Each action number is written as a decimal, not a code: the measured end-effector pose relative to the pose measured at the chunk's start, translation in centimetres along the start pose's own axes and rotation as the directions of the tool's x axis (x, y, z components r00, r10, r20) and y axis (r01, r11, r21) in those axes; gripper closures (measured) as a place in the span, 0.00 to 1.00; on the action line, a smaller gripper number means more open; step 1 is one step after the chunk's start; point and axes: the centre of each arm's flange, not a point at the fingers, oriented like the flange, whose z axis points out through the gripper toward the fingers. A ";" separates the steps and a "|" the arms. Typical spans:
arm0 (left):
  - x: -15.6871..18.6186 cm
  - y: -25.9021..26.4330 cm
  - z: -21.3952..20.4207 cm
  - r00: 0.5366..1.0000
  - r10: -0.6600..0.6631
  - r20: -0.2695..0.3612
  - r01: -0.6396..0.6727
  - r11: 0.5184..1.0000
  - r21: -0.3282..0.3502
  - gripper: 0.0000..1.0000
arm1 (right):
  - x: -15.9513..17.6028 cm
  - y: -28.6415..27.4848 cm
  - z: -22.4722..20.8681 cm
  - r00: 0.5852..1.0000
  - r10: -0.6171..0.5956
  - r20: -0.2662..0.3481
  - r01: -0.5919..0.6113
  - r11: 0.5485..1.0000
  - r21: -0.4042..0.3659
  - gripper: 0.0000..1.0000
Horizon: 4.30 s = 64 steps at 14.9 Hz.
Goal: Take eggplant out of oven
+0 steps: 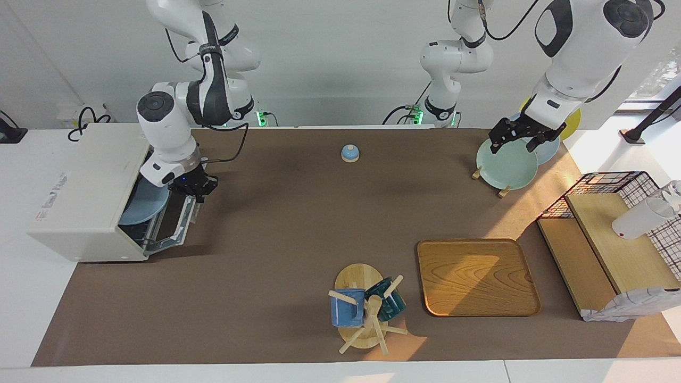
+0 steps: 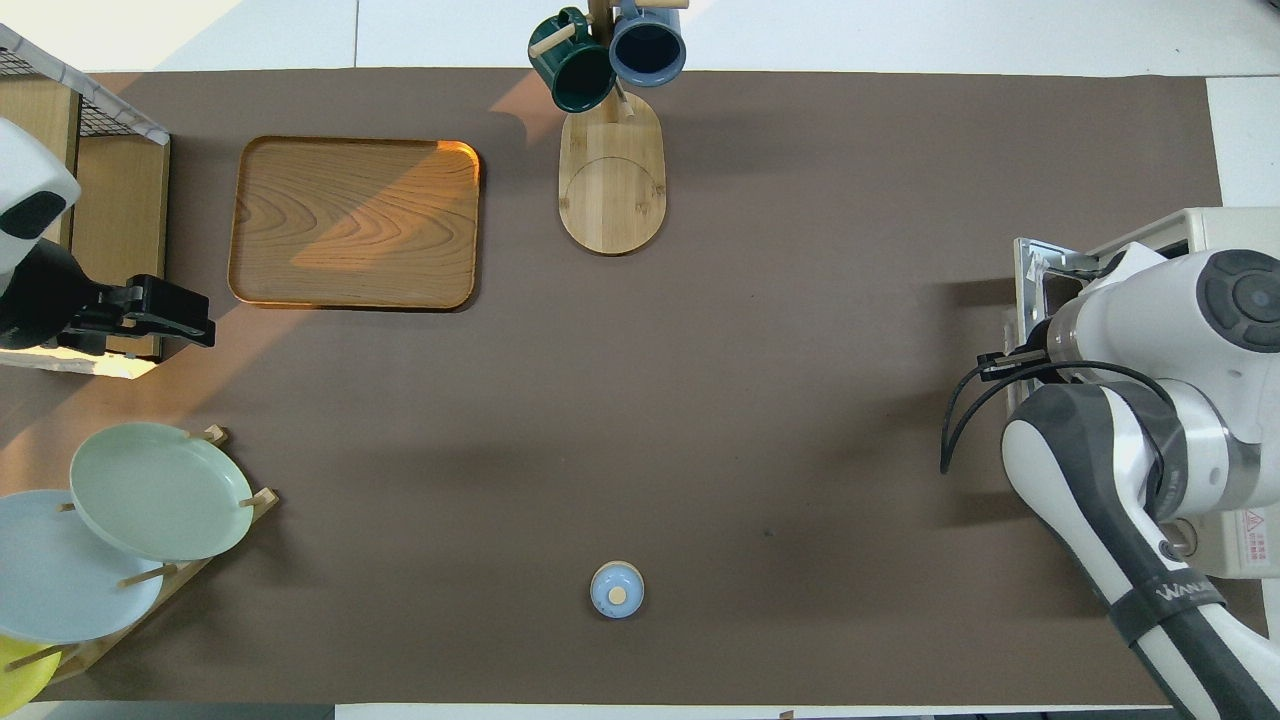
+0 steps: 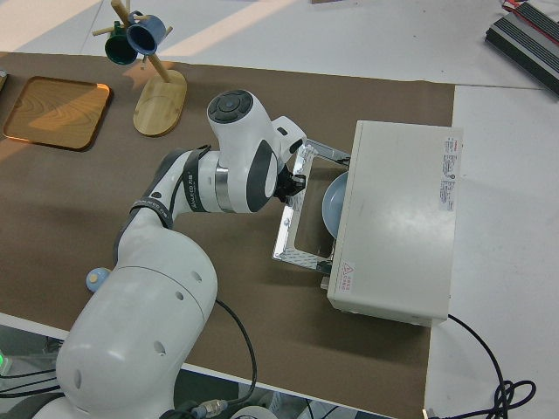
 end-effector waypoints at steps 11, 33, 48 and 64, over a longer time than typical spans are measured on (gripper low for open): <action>0.0 0.0 0.0 1.000 0.000 0.000 0.000 1.000 0.000 0.00 | 0.2 -1.7 5.6 0.999 0.047 -0.017 -0.047 0.999 0.011 0.99; 0.0 0.0 0.0 1.000 0.000 0.000 0.000 1.000 0.000 0.00 | 1.8 0.9 -4.9 1.000 -0.004 0.027 0.006 0.998 -0.064 0.32; 0.0 0.0 0.0 1.000 0.000 0.000 0.000 1.000 0.000 0.00 | -2.9 4.3 1.1 0.999 -0.020 0.042 0.022 0.999 -0.046 0.49; 0.3 0.7 -0.3 0.999 0.013 -0.038 -0.013 1.000 -0.002 0.00 | 0.0 -29.0 -8.6 0.990 -0.144 -0.014 0.142 0.985 -0.096 0.98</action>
